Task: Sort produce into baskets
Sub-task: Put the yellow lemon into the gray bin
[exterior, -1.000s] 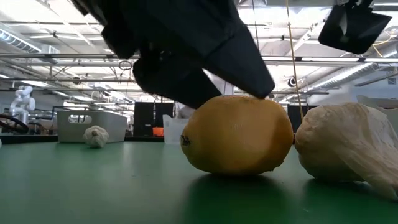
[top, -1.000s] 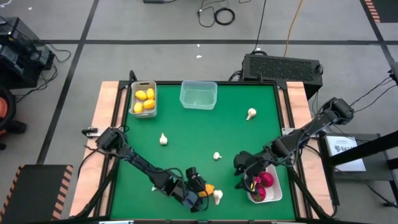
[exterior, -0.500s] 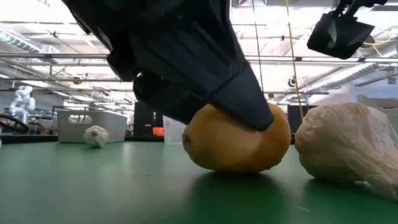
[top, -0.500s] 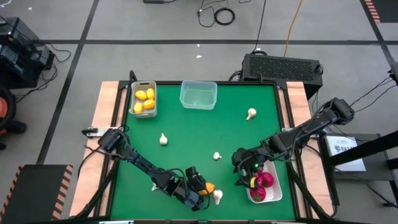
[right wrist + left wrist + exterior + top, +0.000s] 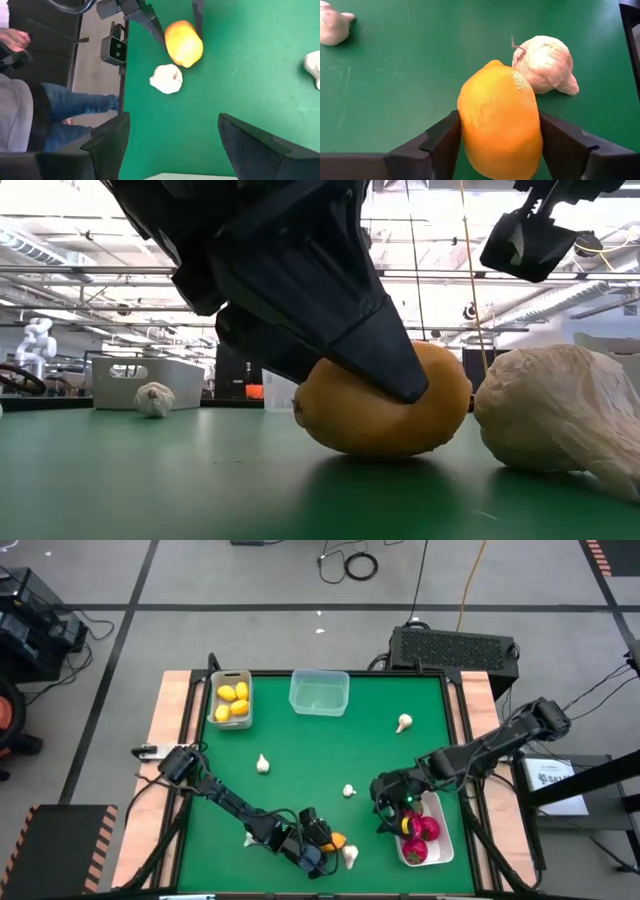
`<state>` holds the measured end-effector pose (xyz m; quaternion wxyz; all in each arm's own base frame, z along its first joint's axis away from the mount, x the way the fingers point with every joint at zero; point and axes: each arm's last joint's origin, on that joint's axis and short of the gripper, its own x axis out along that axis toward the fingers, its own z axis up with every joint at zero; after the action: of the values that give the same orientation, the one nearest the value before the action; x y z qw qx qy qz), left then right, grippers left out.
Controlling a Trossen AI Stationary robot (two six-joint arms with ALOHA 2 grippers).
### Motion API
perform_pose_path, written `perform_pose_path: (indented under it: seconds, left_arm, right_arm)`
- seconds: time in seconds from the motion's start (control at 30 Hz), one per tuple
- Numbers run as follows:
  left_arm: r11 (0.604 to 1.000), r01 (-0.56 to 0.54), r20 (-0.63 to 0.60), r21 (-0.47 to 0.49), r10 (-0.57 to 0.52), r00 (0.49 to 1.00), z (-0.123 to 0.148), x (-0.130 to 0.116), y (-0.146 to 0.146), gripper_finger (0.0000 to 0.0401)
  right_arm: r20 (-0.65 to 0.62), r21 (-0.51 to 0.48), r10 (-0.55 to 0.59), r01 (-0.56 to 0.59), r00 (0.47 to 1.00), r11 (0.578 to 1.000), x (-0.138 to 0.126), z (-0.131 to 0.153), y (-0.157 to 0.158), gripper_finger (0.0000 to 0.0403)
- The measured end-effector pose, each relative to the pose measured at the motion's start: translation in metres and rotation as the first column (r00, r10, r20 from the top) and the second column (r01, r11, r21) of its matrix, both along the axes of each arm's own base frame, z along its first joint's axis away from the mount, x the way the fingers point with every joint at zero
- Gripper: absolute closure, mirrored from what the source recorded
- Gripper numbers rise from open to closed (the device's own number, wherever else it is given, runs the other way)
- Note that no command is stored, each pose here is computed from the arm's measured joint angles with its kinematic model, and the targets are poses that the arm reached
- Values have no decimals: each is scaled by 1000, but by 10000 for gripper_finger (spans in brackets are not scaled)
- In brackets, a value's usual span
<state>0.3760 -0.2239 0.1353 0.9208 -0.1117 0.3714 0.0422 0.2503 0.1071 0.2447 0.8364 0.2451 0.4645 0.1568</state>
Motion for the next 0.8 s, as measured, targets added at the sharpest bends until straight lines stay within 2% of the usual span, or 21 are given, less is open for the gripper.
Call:
perform_pose_path:
  seconds: [0.1,0.23,0.37,0.47,0.6,0.8]
  left_arm:
    - [1000,-5,11,-13,5,1000,6,1,2,176]
    - [998,-40,25,-53,41,999,39,-1,18,181]
    - [993,-114,-14,-21,114,993,80,-10,55,182]
    - [978,-209,-28,-6,209,978,115,-23,92,183]
    - [938,-346,-81,15,346,935,148,-43,146,183]
    - [824,-562,-219,71,563,797,171,-83,220,184]
  right_arm:
    - [-3,-6,-9,9,1000,1000,1,0,-4,110]
    - [5,-18,-7,8,1000,1000,3,-1,-8,110]
    - [23,-27,8,-7,1000,1000,5,0,-15,110]
    - [42,-49,17,-14,999,999,7,0,-22,110]
    - [96,-84,44,-36,994,996,7,5,-33,110]
    - [158,-123,35,-16,987,992,8,12,-53,110]
